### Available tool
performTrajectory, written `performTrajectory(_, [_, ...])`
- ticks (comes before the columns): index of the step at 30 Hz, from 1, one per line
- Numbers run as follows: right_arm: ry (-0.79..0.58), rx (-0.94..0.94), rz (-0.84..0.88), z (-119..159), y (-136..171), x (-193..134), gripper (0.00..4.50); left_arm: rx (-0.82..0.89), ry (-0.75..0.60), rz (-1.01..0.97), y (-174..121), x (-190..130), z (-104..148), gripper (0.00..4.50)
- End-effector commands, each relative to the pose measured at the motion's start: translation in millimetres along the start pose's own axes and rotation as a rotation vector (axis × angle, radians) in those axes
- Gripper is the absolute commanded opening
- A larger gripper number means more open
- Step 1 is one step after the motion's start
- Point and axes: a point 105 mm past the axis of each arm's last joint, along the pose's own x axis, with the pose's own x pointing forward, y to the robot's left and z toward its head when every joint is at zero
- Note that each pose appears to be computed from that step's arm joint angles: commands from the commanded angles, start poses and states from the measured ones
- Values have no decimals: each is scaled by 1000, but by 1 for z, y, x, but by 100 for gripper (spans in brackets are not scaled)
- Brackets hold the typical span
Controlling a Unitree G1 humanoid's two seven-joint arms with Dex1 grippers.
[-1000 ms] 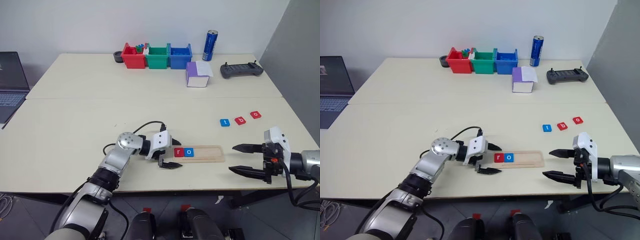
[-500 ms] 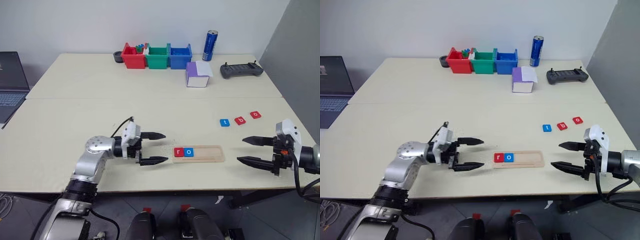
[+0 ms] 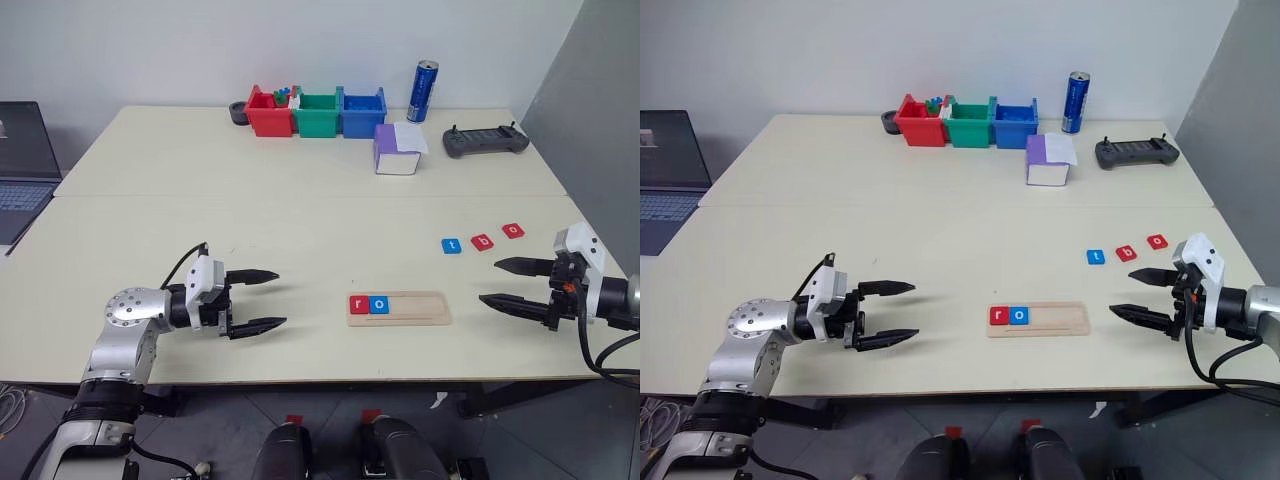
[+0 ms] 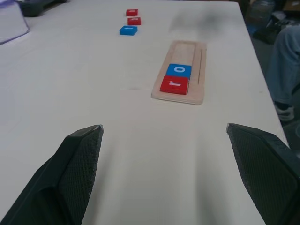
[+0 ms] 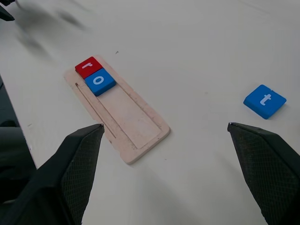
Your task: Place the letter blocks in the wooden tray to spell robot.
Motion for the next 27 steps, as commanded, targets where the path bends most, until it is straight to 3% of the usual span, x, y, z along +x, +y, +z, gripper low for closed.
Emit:
performTrajectory(1, [-10, -58, -6, 8, -2, 1, 450, 77, -40, 54, 8, -6, 8, 446])
performTrajectory(13, [-23, -63, 19, 10, -3, 10, 450, 58, -88, -67, -10, -4, 10, 446])
performTrajectory(27, [-22, -64, 53, 11, 4, 10, 450, 73, -172, -47, -2, 8, 33, 446])
